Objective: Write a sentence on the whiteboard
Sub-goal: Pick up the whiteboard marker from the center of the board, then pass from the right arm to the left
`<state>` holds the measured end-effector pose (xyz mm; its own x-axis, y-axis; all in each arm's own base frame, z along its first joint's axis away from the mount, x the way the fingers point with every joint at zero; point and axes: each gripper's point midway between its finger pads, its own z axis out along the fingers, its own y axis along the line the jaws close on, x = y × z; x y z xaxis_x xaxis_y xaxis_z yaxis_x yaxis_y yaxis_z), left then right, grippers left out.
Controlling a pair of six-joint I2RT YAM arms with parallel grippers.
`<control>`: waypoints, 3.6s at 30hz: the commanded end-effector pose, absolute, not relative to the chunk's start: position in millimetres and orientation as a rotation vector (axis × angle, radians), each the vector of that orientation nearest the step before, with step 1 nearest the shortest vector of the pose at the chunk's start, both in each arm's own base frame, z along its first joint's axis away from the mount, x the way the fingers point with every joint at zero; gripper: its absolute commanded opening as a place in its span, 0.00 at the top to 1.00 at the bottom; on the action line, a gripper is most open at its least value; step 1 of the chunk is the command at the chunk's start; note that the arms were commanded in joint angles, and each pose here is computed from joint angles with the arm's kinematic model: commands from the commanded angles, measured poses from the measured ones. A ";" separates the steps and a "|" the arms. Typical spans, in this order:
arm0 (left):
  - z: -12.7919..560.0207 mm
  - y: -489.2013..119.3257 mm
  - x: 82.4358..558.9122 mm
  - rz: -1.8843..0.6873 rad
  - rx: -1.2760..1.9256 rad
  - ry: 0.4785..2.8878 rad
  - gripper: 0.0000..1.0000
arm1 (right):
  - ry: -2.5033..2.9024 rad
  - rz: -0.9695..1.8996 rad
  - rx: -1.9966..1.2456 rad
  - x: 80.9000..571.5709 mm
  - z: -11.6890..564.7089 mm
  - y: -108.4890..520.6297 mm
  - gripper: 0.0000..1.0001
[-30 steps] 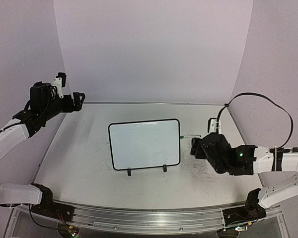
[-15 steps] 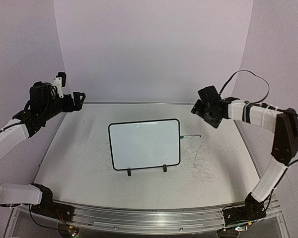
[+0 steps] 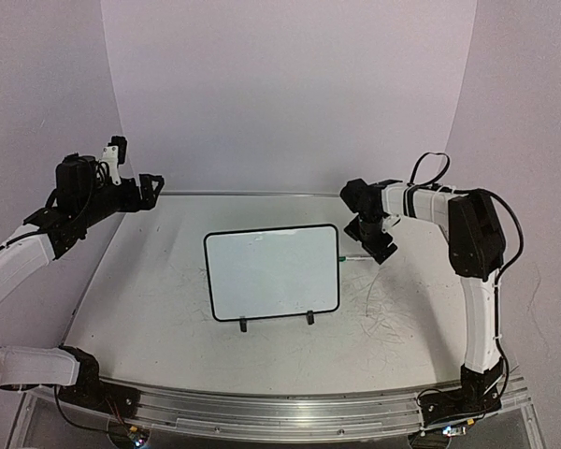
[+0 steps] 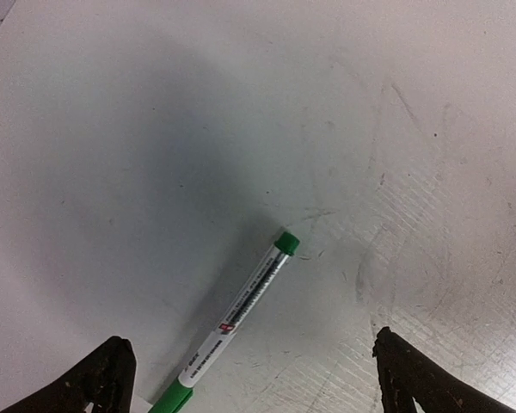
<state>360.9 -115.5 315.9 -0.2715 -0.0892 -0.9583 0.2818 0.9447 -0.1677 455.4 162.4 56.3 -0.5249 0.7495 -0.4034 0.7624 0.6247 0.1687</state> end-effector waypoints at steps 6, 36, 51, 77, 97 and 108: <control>337.5 -118.6 355.8 -0.408 0.144 1.748 0.01 | 2.344 -0.150 1.298 454.4 41.1 150.3 0.09; 342.7 -119.1 351.7 -0.420 0.148 1.733 0.01 | 2.291 -0.220 1.366 457.2 11.9 144.8 0.50; 342.4 -119.7 351.7 -0.425 0.148 1.735 0.01 | 2.256 -0.270 1.275 451.8 30.8 128.0 0.64; 338.1 -122.6 353.6 -0.436 0.154 1.747 0.01 | 2.021 -0.133 1.090 448.9 131.4 66.4 1.00; 375.1 -364.2 264.6 -1.400 0.522 1.701 0.14 | 1.648 0.920 -0.235 332.6 360.0 260.5 1.00; 342.0 -476.0 213.2 -1.492 0.705 1.742 0.23 | 1.558 1.171 -0.181 309.1 375.2 304.7 1.00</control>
